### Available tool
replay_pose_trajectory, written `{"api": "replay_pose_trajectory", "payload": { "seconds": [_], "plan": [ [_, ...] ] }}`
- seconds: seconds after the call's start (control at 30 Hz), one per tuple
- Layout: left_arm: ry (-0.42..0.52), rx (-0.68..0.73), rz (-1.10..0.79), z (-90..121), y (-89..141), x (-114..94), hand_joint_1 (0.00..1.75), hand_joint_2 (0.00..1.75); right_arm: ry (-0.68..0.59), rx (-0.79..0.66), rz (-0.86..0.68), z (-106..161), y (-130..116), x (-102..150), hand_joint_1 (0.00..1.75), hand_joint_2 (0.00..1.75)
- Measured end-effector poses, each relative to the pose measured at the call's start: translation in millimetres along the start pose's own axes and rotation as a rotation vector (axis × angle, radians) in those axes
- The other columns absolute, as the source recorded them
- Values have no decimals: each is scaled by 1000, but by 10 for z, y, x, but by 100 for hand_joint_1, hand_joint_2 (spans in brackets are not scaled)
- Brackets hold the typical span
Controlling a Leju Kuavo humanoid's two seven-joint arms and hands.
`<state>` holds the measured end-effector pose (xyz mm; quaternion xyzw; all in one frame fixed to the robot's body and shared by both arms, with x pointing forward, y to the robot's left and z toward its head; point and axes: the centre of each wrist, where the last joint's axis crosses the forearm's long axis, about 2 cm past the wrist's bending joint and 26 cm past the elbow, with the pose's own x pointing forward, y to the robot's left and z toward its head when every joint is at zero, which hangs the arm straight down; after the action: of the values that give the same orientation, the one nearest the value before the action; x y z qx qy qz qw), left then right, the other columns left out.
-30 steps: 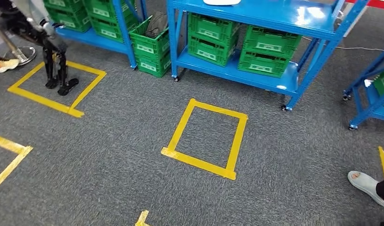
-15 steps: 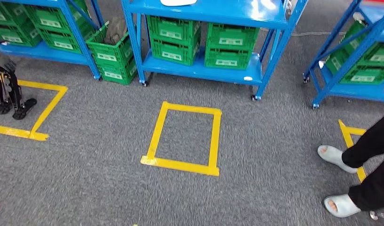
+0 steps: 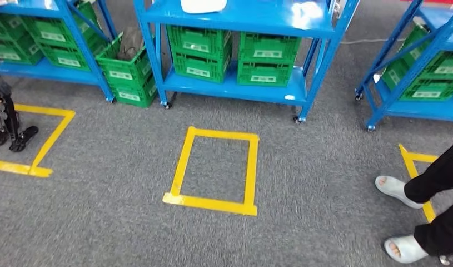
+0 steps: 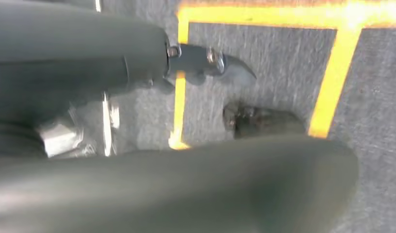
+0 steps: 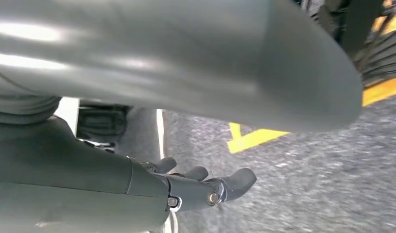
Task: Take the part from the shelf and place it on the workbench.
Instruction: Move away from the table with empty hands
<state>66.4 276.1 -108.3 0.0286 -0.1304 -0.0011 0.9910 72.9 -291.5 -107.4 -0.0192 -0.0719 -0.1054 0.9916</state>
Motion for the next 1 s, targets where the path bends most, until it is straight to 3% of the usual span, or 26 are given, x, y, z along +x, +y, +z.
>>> {"api": "replay_pose_trajectory", "payload": {
  "seconds": [0.33, 1.0],
  "plan": [
    [59, 19, -25, -7, 172, -52, 0, 0, -6, 20, 7, 21, 254, -74, 0, 0],
    [38, 12, -15, -10, 127, -2, 0, 0, -13, 45, 13, 15, 195, -23, 0, 0]
  ]
}}
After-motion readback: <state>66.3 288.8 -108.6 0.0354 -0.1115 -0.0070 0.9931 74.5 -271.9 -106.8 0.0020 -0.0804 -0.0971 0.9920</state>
